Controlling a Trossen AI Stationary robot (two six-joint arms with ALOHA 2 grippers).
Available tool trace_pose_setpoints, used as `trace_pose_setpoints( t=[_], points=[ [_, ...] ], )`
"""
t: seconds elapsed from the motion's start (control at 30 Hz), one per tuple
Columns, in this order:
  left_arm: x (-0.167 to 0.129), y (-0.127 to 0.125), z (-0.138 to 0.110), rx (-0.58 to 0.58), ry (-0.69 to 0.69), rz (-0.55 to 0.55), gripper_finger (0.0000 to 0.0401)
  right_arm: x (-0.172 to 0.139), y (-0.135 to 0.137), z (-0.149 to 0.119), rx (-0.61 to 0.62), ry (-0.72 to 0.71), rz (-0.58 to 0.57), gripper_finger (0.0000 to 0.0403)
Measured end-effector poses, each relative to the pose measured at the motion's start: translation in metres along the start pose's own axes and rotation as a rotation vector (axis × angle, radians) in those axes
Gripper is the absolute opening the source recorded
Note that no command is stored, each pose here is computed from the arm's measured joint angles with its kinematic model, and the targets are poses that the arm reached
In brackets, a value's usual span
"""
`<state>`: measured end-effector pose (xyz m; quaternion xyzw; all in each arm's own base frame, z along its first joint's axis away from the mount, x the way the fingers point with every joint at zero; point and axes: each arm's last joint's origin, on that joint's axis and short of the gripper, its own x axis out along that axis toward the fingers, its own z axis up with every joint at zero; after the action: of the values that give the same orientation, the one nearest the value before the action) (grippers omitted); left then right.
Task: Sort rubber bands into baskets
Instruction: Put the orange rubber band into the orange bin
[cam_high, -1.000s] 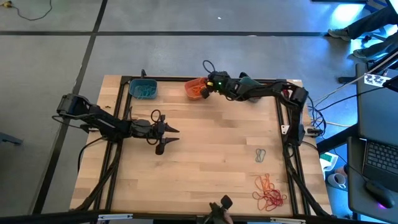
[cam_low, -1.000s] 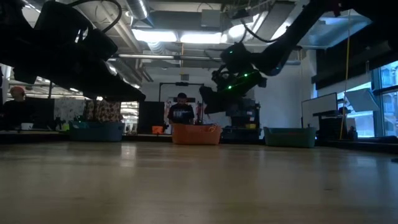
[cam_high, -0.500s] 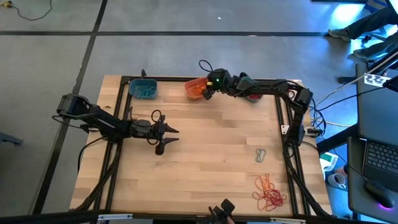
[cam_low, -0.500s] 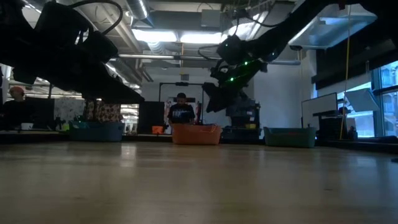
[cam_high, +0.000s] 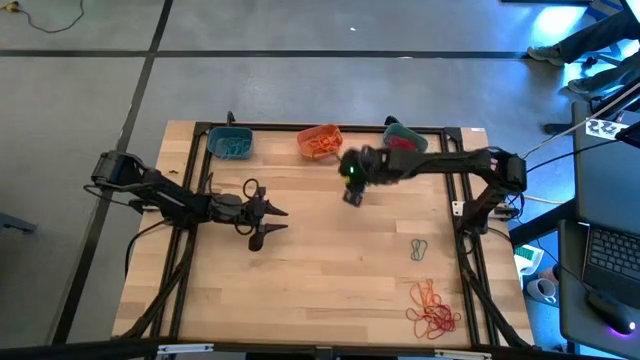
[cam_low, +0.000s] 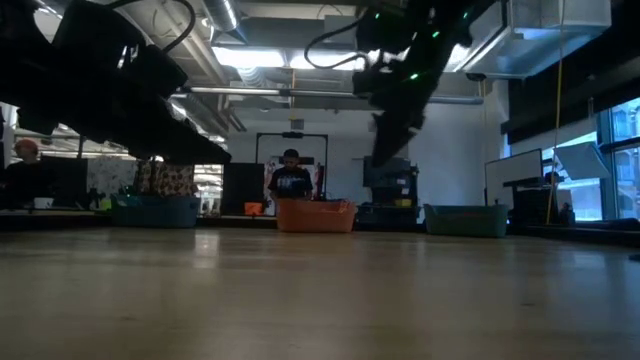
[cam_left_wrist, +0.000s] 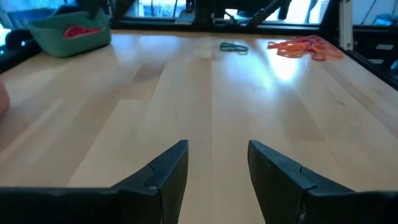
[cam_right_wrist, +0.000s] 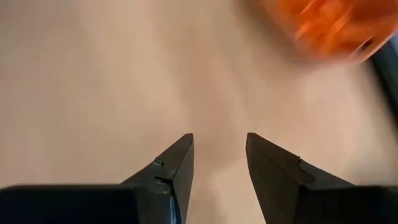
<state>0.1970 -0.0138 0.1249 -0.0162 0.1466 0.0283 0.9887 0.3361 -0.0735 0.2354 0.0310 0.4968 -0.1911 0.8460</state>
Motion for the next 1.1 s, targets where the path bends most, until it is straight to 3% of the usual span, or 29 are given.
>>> trace_pose_setpoints(
  t=[0.2, 0.53, 0.83, 1.1],
  points=[
    [0.0, -0.002, 0.004, 0.011, -0.037, -0.011, 0.0164, -0.015, 0.04, -0.025, -0.065, 0.181, 0.057, 0.0147],
    [0.0, -0.004, 0.005, -0.013, -0.041, -0.082, 0.0164, -0.021, 0.092, -0.065, -0.112, 0.301, 0.119, 0.0147],
    [0.01, -0.007, 0.021, 0.002, -0.064, -0.089, 0.0164, -0.019, 0.126, -0.124, -0.069, 0.475, 0.145, 0.0147],
    [0.023, -0.01, 0.035, 0.061, -0.042, -0.086, 0.0164, -0.043, 0.132, -0.16, 0.04, 0.46, 0.12, 0.0147]
  ],
)
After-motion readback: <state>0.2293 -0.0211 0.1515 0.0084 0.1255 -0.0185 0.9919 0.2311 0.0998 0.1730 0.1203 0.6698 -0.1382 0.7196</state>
